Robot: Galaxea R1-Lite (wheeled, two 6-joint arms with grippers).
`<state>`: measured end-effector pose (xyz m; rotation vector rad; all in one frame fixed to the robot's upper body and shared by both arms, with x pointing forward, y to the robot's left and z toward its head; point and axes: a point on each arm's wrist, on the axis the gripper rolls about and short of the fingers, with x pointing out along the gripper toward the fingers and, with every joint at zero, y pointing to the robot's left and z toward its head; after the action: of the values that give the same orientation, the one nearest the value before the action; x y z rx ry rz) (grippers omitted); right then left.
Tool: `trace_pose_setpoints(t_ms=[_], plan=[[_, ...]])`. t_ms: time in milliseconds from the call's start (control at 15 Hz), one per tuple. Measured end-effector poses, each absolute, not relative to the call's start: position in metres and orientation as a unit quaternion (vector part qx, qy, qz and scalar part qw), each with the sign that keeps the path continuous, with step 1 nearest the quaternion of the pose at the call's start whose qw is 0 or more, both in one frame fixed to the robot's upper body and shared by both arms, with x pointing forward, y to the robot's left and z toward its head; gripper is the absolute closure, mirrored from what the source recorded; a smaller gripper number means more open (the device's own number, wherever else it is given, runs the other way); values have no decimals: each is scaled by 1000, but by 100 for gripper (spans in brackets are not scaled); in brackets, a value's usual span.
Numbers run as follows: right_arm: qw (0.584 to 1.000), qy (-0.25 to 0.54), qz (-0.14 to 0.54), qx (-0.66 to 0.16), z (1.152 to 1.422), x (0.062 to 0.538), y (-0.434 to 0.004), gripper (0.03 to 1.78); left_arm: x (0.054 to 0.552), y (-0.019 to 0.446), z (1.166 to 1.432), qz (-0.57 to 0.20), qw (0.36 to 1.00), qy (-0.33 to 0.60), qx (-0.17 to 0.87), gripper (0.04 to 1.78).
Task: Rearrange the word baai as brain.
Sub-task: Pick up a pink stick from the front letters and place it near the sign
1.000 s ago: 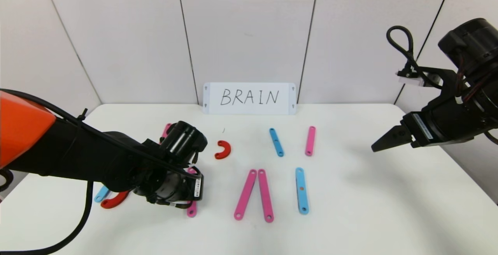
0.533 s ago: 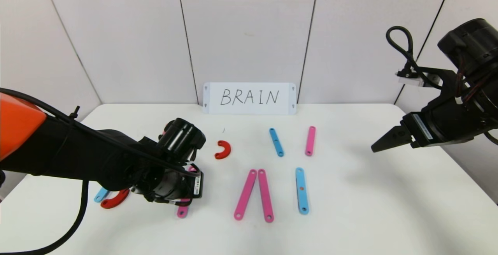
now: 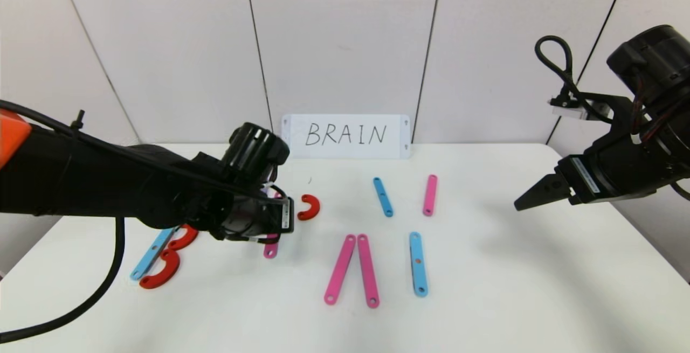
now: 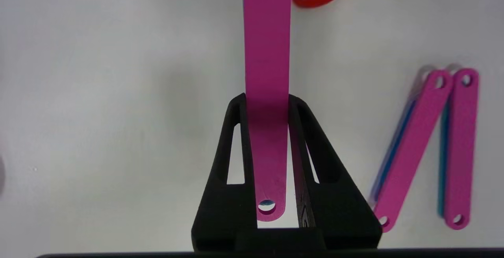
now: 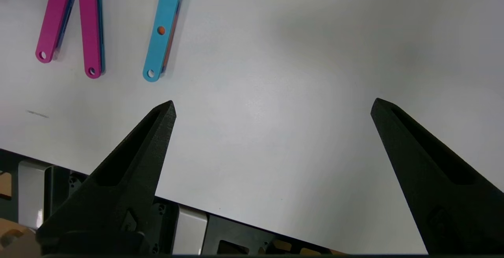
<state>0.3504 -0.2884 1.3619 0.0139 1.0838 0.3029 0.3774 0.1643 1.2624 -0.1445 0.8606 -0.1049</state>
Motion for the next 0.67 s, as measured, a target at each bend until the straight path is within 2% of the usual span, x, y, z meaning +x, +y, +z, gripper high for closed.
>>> trace_pose_setpoints(t_ms=[267, 667], plan=[[845, 514, 145, 7, 1360, 352, -288, 7, 391, 154, 1275, -81, 917, 388, -45, 152], [863, 485, 141, 9, 1353, 363, -289, 7, 437, 125, 1278, -104, 929, 352, -38, 152]])
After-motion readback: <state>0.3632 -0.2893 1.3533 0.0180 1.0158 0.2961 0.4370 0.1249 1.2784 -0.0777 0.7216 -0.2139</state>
